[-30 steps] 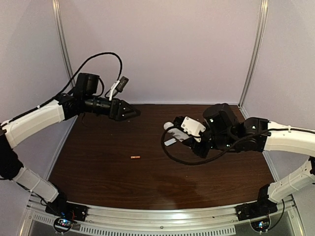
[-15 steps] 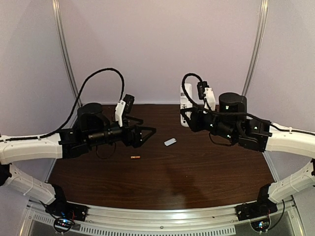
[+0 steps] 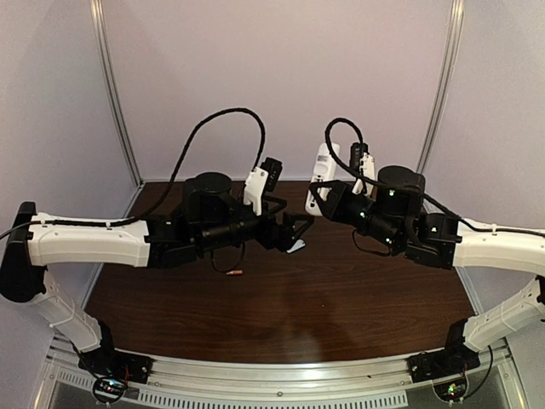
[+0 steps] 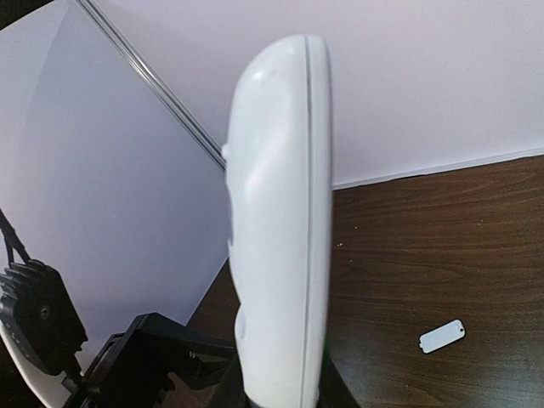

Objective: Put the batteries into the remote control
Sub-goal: Pass from the right arm to the left

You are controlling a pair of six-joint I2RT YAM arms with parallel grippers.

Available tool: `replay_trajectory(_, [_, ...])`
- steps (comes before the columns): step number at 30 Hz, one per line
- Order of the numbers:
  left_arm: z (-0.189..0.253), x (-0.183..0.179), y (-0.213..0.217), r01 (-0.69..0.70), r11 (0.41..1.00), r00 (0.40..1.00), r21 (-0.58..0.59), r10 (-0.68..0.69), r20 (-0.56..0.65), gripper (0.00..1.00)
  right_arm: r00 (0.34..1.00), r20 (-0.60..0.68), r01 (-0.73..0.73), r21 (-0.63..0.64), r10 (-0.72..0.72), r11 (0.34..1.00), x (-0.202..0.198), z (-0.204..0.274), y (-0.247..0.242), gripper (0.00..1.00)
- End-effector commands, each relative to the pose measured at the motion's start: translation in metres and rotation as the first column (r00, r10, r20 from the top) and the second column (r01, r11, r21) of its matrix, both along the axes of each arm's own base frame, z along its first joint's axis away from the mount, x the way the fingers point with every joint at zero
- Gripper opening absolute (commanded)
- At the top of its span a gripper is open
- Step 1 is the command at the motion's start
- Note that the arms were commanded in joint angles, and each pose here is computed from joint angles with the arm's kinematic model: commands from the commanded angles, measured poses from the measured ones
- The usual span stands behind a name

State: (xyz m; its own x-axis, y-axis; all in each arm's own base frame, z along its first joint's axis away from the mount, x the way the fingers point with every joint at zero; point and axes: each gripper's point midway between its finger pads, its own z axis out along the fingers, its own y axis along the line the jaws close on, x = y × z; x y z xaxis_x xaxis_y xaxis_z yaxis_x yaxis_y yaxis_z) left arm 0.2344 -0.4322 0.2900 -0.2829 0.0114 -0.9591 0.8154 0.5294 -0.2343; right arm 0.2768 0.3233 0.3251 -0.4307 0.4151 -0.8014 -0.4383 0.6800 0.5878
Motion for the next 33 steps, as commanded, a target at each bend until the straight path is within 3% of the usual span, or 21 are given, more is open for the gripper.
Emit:
replay_trajectory(1, [0.014, 0.012, -0.01, -0.04, 0.999, 0.999, -0.02, 0.041, 0.035, 0.9, 1.0, -0.003, 0.013, 0.069, -0.013, 0.998, -0.003, 0.005, 0.001, 0.0])
replay_trajectory(10, [0.007, 0.02, -0.019, -0.063, 0.998, 0.998, 0.0, 0.063, 0.027, 0.76, 1.0, -0.016, -0.001, 0.111, 0.003, 0.994, -0.009, 0.006, 0.007, 0.0])
replay_trajectory(23, [0.003, 0.017, -0.04, 0.018, 0.999, 0.998, 0.046, -0.021, 0.053, 0.79, 0.999, -0.047, 0.005, 0.098, 0.0, 0.995, -0.012, -0.005, 0.005, 0.0])
replay_trajectory(33, [-0.01, 0.027, -0.034, -0.042, 0.988, 0.997, 0.149, 0.032, 0.068, 0.69, 0.997, -0.056, -0.047, 0.107, 0.053, 0.993, -0.018, -0.005, 0.013, 0.0])
